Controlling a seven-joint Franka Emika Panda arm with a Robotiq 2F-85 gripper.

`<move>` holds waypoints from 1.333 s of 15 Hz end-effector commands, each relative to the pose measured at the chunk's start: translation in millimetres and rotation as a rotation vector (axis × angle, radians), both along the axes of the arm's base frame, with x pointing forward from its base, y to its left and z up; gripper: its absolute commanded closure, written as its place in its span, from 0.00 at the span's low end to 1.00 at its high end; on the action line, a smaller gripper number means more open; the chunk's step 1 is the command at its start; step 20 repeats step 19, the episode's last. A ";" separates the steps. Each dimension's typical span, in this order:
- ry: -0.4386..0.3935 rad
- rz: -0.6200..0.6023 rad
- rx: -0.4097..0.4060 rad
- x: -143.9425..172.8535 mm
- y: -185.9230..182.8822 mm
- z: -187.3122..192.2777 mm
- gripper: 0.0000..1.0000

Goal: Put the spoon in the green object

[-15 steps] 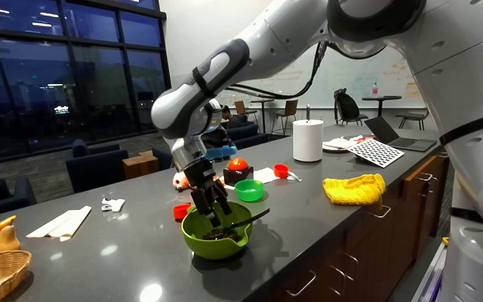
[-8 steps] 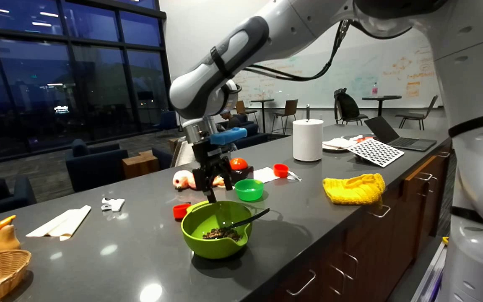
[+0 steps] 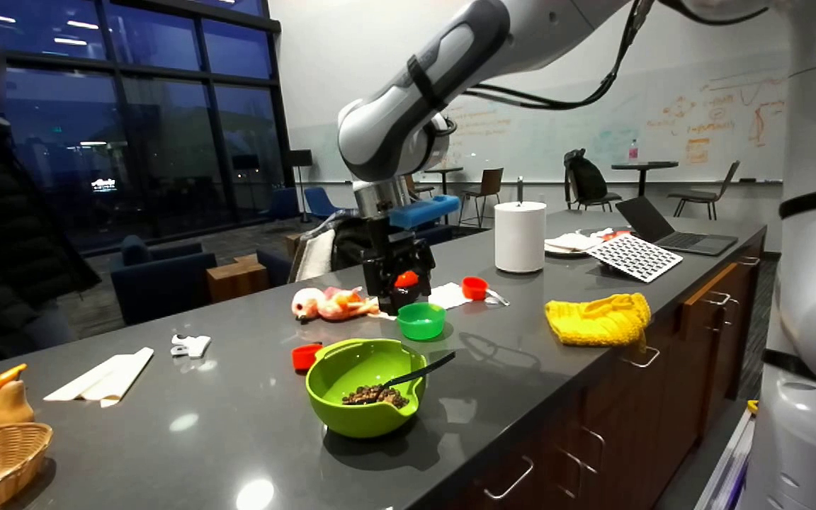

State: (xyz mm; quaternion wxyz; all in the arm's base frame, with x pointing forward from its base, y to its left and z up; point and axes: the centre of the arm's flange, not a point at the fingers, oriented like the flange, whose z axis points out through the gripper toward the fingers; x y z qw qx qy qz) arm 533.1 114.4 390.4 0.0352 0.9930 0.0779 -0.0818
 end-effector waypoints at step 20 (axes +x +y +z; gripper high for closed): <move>-0.044 -0.227 -0.019 -117.2 -87.8 25.8 0.00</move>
